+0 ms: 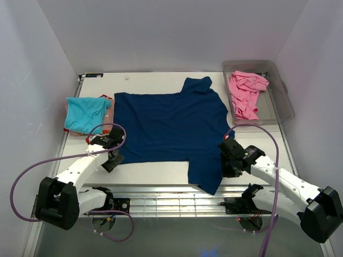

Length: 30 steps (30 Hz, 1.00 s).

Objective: Fold and stack the t-shirts
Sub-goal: Flatten the tshirt out

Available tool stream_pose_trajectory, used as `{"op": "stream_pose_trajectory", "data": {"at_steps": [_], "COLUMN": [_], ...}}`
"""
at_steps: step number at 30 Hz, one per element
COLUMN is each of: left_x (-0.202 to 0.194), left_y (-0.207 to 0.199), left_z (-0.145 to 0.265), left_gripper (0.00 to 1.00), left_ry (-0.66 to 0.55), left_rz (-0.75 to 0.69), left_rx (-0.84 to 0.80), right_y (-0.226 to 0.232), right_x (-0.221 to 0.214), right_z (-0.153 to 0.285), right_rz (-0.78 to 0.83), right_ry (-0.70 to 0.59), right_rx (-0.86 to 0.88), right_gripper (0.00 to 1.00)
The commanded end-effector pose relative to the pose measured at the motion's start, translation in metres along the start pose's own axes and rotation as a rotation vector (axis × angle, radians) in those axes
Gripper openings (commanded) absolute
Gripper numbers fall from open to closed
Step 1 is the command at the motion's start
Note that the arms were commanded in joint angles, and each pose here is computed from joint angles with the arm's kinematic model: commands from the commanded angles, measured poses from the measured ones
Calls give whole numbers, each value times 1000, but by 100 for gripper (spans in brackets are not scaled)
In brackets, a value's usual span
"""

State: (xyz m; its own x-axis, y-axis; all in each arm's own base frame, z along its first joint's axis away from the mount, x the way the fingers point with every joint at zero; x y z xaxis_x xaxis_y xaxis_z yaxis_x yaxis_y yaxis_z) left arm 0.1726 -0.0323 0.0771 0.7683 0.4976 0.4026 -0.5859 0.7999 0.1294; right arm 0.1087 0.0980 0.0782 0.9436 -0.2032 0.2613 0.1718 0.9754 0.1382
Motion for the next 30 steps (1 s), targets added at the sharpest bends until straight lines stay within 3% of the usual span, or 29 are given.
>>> {"op": "stream_pose_trajectory", "data": {"at_steps": [1,6,12,30], "left_x": [-5,3,21,11], "left_y": [16,26,14,1], "left_z": [-10,-18,-18,-46], "left_gripper": [54,53,52,51], "left_ry": [-33,-107,-185,-172], "left_rz": [96,116,151,175], "left_rx": [94,170,127,105], "right_y": [6,6,9,2], "right_x": [-3,-6,-8,-13], "right_z": [0,-2,-2,2], "right_rz": [-12,-18,-26,-55], "right_ry": [6,16,22,34], "right_rx": [35,41,54,15], "right_gripper": [32,32,32,32]}}
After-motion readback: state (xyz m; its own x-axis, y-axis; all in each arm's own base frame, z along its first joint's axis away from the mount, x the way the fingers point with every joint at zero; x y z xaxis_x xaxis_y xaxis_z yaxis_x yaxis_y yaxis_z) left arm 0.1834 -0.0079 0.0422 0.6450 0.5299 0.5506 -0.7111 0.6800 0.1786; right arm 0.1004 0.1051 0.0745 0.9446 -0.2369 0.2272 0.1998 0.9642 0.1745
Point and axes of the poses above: each gripper's point midway between its finger pads, its own z axis back along the fingers, its own y axis along the line the jaws close on, x = y × z, the point moved 3 cm from there along z, back along the fingers, and after that the axes turned 14 degrees about -z, right-handed, at the moved point
